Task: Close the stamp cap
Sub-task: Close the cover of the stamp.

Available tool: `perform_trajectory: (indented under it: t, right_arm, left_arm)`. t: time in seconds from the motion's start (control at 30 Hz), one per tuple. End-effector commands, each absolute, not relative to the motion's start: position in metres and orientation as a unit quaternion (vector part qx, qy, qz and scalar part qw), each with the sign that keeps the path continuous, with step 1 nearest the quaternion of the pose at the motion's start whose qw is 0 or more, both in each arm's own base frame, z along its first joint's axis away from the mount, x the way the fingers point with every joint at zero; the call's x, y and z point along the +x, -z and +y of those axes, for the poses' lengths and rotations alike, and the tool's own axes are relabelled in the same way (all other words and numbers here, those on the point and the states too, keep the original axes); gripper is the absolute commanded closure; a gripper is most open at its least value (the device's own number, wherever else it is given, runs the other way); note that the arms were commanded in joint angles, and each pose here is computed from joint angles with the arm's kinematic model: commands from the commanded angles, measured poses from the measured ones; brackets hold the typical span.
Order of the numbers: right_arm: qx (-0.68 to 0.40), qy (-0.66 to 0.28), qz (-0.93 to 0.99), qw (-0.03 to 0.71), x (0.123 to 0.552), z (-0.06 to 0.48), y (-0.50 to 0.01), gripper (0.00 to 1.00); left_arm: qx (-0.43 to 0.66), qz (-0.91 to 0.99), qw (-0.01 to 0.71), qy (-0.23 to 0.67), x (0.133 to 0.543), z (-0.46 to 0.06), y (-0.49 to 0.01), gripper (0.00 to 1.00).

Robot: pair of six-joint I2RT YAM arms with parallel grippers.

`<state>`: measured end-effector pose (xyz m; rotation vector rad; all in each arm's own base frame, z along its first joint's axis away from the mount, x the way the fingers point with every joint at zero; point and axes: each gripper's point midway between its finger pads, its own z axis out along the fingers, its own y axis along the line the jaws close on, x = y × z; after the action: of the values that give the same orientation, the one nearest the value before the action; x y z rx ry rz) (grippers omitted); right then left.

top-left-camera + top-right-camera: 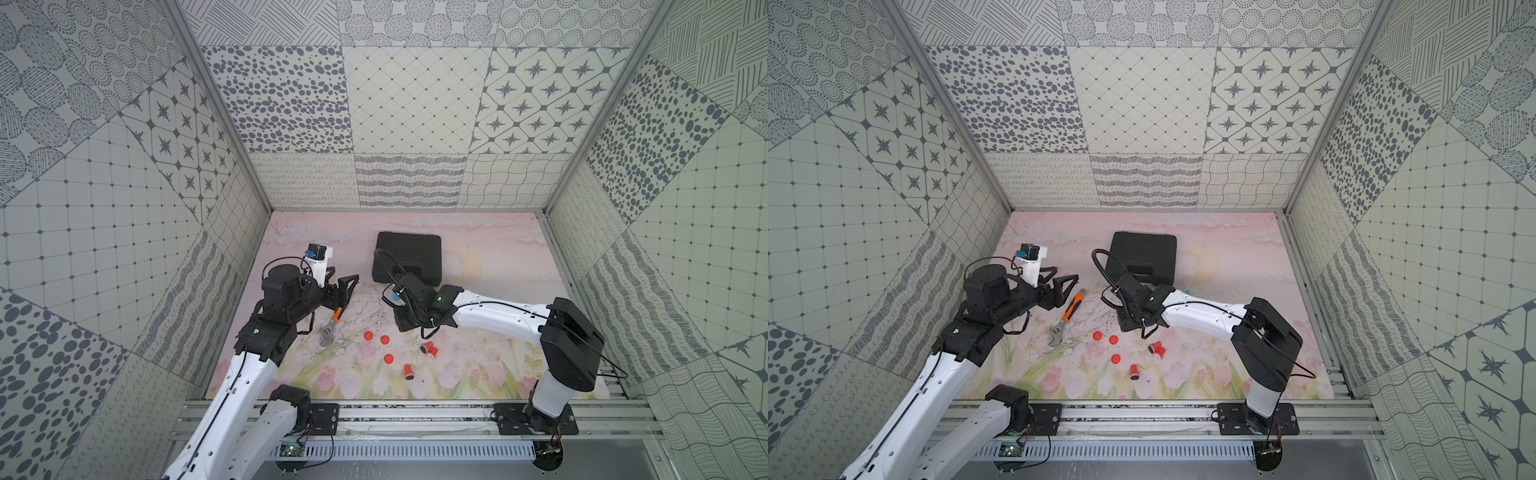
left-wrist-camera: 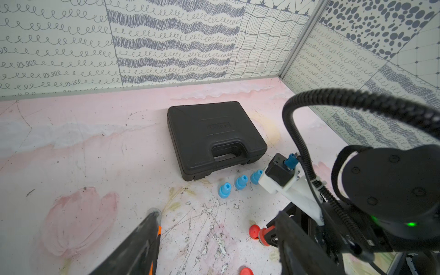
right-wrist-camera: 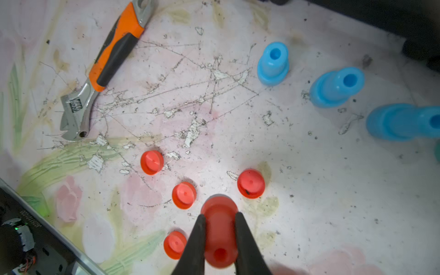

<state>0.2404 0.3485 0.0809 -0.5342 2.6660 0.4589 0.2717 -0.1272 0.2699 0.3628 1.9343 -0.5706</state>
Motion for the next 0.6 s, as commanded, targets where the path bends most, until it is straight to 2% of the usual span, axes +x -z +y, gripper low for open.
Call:
perform_trajectory:
  t: [0.0,0.57]
  right_arm:
    - [-0.177,-0.166,0.947,0.211,0.249,0.353,-0.075,0.91]
    - [-0.155,-0.160,0.954,0.202,0.256,0.341,-0.046,0.91]
  left_arm:
    - [0.134,0.815,0.519,0.222,0.274,-0.119,-0.266,0.22]
    - [0.134,0.815,0.519,0.220,0.275,-0.119,-0.264,0.22]
